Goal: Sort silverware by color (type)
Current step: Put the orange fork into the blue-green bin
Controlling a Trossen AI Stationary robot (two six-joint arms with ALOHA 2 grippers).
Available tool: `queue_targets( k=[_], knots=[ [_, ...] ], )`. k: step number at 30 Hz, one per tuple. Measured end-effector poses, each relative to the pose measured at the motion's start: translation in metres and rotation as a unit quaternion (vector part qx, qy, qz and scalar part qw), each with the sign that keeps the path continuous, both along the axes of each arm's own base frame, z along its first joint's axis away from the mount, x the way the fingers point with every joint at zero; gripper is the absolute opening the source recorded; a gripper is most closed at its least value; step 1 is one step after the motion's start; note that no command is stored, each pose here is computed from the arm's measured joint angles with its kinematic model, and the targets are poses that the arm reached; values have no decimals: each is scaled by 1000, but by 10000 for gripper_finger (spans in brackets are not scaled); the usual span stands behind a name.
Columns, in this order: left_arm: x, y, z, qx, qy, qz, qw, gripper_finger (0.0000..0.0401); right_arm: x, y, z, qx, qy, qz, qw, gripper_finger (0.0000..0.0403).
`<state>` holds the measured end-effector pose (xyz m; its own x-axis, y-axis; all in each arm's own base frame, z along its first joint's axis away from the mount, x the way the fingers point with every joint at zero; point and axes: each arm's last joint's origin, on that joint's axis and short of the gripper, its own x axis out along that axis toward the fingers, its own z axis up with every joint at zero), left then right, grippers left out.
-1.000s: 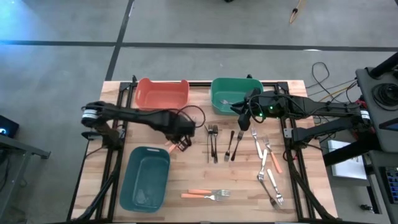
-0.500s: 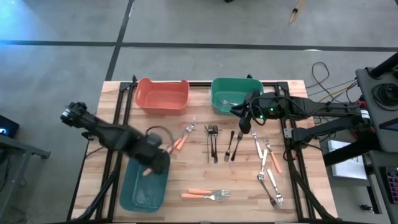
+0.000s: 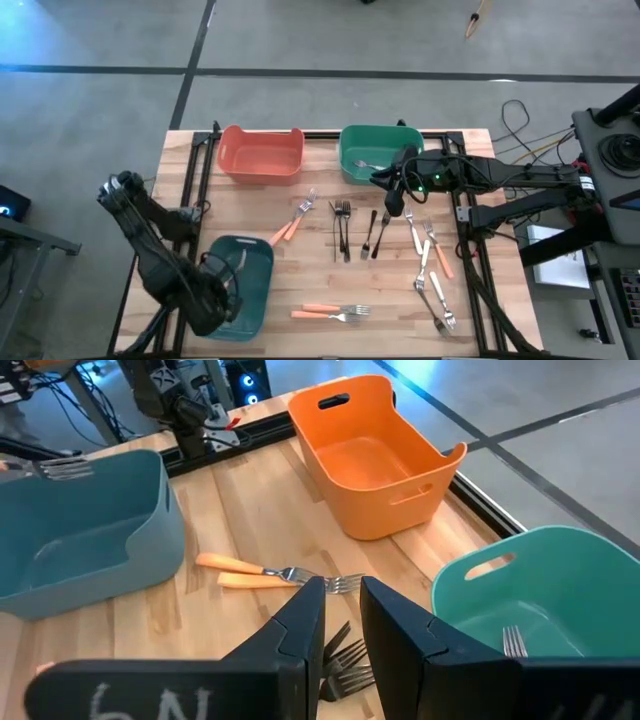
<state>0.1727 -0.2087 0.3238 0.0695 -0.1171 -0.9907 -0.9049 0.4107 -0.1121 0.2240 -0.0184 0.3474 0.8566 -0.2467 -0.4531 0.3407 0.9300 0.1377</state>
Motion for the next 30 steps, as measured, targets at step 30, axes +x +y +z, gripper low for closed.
queue_targets(
  k=[30],
  knots=[
    [17,7,-98,-7,2,22,1000,24,0,0,0,29,-9,-22,999,59]
  ],
)
